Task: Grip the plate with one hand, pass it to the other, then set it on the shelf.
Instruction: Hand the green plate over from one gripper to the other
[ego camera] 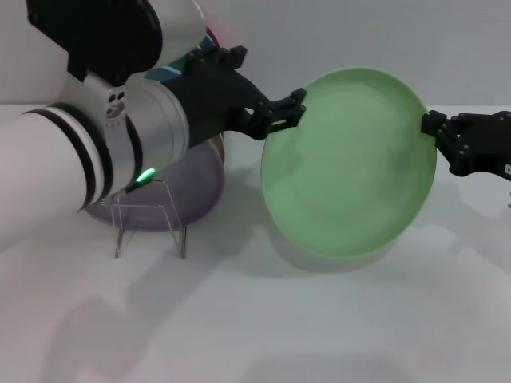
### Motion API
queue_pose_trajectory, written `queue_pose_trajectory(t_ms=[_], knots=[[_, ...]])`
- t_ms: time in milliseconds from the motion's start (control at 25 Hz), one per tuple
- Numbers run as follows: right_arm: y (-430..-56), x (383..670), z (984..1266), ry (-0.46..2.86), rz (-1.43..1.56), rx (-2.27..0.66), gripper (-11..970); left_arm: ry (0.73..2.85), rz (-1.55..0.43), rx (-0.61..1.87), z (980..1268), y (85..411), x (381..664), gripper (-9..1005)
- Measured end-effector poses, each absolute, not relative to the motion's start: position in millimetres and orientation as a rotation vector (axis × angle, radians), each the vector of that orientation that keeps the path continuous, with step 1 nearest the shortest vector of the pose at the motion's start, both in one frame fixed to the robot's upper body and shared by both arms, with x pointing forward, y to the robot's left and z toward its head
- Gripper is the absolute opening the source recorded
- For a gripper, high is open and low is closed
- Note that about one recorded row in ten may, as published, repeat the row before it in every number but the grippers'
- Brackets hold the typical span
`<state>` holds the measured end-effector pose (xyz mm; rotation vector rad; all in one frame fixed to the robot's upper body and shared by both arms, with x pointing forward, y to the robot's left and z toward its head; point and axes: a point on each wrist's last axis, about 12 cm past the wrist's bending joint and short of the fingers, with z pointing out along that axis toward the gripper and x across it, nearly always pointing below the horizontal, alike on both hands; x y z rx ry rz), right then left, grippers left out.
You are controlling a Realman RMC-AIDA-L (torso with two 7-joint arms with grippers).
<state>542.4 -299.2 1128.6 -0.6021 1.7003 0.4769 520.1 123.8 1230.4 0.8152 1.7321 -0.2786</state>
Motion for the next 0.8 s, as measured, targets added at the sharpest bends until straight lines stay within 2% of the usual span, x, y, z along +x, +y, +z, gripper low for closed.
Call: queue_pose_trajectory(t_ms=[800], knots=[[-293.6, 537.0, 1130.8, 1.669, 0.545, -0.616, 4, 1.78, -0.308, 0.867, 1213.5, 116.1, 525.0, 809]])
